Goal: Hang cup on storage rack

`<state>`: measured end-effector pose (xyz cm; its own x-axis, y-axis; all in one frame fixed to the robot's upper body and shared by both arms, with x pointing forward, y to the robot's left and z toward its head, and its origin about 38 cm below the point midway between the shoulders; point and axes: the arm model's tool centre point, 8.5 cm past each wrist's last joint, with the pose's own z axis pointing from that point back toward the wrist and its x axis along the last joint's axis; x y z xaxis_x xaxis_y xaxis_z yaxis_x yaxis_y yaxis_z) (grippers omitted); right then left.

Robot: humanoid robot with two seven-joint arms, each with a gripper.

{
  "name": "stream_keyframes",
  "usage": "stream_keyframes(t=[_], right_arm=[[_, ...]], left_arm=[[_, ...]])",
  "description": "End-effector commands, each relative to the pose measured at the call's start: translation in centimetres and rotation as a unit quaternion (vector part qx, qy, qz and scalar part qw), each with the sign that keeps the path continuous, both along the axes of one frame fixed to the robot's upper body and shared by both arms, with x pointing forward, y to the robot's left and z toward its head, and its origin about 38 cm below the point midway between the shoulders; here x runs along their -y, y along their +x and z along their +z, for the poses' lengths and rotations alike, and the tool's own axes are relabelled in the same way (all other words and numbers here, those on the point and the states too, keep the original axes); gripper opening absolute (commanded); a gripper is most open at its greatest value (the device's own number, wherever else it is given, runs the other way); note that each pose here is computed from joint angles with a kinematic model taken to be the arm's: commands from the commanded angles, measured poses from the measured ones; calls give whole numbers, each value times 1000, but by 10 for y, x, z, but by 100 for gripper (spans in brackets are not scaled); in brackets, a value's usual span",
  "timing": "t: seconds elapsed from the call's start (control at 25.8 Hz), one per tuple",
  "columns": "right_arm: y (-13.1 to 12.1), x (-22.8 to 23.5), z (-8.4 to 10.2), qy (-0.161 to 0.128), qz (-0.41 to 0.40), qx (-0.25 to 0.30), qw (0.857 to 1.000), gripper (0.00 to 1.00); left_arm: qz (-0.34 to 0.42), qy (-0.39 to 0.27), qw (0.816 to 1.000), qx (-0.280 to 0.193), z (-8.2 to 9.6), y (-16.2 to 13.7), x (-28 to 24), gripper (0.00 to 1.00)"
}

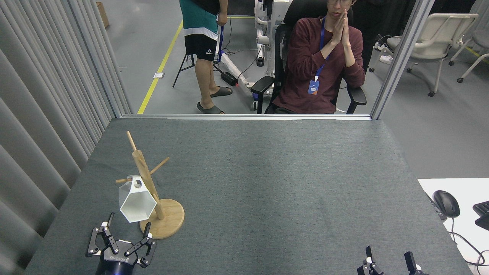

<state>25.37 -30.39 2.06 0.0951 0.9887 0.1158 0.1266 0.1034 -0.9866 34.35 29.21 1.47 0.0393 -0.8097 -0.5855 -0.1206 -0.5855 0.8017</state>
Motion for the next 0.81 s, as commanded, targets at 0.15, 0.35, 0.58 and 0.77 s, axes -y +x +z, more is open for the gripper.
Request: stream_keyframes(t=[0.15, 0.35, 0.58, 0.77], right_arm=[[1, 0, 1, 0, 2, 2, 1000, 98], [-7, -2, 0, -3, 19, -4, 1000, 98], [-26, -5, 0, -5, 47, -11, 999, 98], [-26, -5, 0, -17, 48, -14, 999, 98]], left_arm=[[-34, -117, 992, -40, -18, -48, -6, 99], [-32, -246, 967, -63, -12, -73, -25, 99], [-35, -320, 945, -63, 3, -96, -39, 99], [-34, -347, 936, -47, 11, -100, -43, 99]])
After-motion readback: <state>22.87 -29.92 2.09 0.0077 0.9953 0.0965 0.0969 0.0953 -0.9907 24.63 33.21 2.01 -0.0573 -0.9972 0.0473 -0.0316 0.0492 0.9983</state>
